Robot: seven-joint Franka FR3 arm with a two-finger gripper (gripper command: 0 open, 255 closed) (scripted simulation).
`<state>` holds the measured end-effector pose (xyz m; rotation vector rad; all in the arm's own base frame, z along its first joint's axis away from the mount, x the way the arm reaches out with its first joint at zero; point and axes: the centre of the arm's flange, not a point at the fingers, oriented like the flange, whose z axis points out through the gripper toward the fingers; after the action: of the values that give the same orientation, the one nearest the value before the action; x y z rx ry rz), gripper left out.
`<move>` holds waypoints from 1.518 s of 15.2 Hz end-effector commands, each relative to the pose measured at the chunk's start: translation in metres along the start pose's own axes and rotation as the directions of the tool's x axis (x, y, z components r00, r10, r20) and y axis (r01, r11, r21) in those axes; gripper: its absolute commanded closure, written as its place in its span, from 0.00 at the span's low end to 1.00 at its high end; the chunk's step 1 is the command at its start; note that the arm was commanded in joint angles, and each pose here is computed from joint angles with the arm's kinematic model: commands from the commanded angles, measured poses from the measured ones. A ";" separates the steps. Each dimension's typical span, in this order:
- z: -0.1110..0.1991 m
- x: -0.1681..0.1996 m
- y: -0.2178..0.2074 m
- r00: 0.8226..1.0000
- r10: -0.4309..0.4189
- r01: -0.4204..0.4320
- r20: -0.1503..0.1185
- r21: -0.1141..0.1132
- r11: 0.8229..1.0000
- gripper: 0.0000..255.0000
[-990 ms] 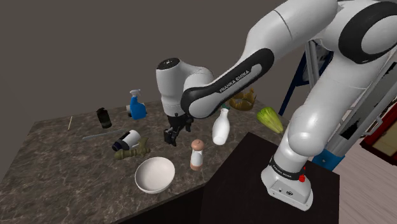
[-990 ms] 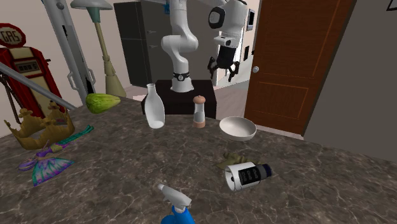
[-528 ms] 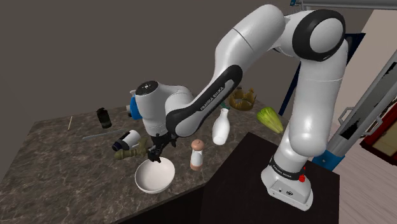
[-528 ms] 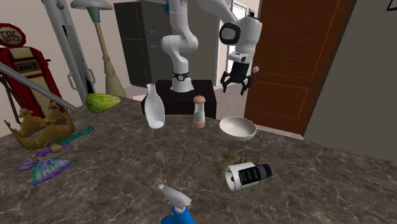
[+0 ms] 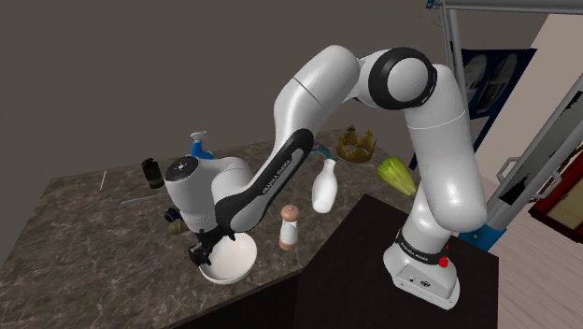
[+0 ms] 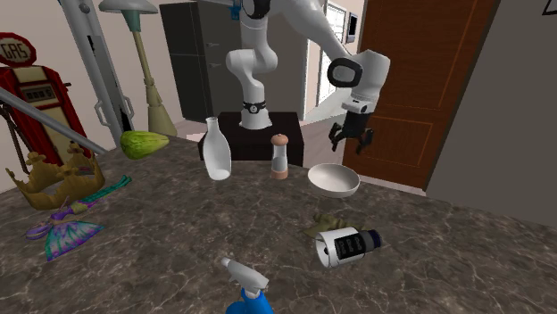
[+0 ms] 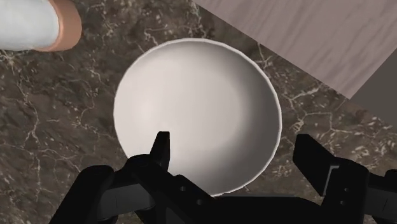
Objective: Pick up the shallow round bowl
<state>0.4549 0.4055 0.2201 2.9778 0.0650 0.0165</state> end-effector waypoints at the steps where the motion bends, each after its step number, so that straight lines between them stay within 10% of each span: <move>1: 0.015 0.007 -0.020 1.000 -0.001 0.001 -0.002 0.000 1.000 0.00; 14: 0.081 0.021 -0.063 1.000 -0.004 0.004 -0.005 0.000 1.000 0.00; 15: 0.081 0.021 -0.063 1.000 -0.004 0.004 -0.005 0.000 1.000 1.00; 23: 0.081 0.021 -0.064 1.000 -0.004 0.004 -0.005 0.000 1.000 1.00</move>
<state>0.4740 0.4565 0.1304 2.9781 0.0711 0.0243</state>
